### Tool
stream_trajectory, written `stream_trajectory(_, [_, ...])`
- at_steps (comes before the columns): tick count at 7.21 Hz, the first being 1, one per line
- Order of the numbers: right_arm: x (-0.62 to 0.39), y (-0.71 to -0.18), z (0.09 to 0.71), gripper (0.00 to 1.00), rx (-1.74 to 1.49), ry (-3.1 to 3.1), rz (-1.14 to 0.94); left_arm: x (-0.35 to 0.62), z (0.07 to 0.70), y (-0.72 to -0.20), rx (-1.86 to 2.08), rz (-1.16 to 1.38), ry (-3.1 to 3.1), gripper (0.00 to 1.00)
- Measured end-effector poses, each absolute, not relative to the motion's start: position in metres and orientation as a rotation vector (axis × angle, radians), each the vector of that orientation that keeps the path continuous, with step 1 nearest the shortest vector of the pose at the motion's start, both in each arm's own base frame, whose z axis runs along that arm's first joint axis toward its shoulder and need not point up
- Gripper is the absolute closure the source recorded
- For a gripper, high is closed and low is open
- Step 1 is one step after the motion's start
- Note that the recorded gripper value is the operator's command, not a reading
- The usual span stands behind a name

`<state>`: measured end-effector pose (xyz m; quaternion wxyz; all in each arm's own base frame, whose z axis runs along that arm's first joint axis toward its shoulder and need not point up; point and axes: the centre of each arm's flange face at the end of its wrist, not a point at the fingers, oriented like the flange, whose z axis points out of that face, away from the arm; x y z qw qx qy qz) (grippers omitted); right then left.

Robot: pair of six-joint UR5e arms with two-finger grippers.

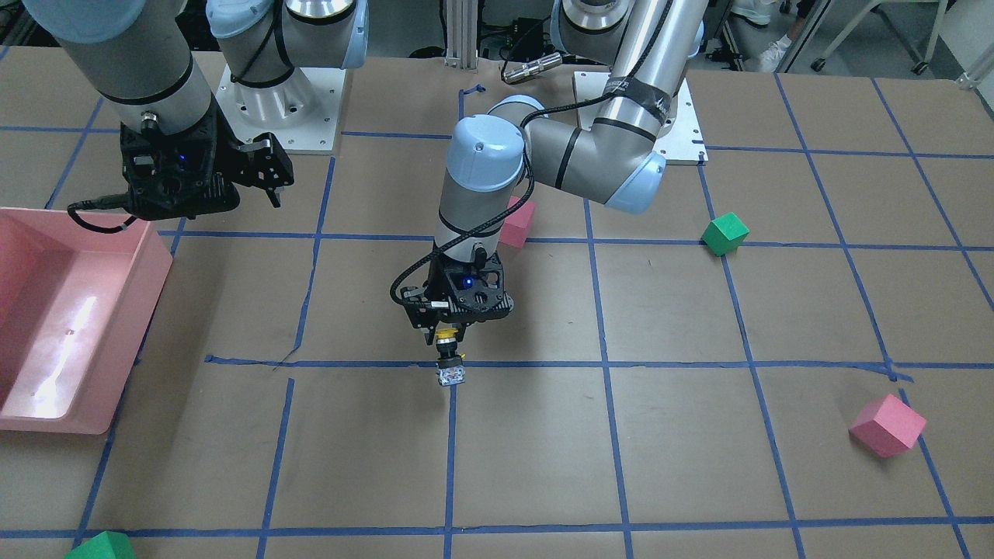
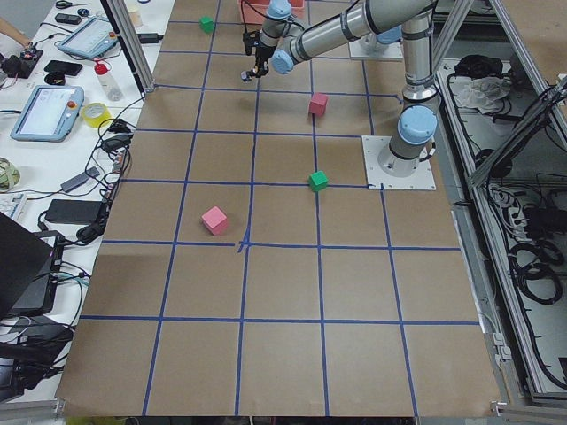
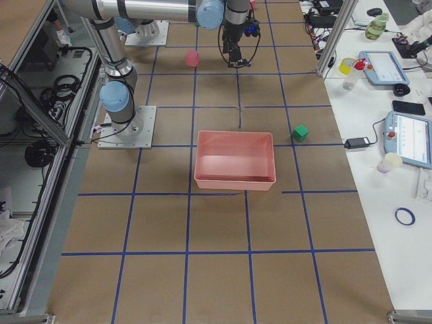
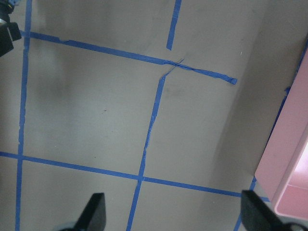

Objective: Align button upright
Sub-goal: 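Lift and rotate the button with the left gripper, cap up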

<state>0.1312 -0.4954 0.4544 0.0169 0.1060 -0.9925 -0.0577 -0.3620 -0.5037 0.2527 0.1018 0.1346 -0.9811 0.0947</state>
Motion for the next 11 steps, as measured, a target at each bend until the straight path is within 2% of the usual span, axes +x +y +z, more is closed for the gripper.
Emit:
stream_trajectory(2, [0.133,-0.495,0.454,0.00,0.330,-3.087,-0.177,-0.345,0.269,-0.519,0.532,-0.074,-2.800,1.00])
stream_trajectory(5, [0.134,-0.495,0.455,0.00,0.335,-3.086,-0.170,-0.305,0.252,-0.542,0.689,-0.399,-2.616,1.00])
stream_trajectory(10, [0.134,-0.495,0.456,0.00,0.329,-3.082,-0.169,-0.299,0.217,-0.568,0.740,-0.538,-2.512,1.00])
stream_trajectory(11, [0.133,-0.494,0.455,0.00,0.327,-3.075,-0.173,-0.299,0.214,-0.569,0.742,-0.545,-2.512,0.96])
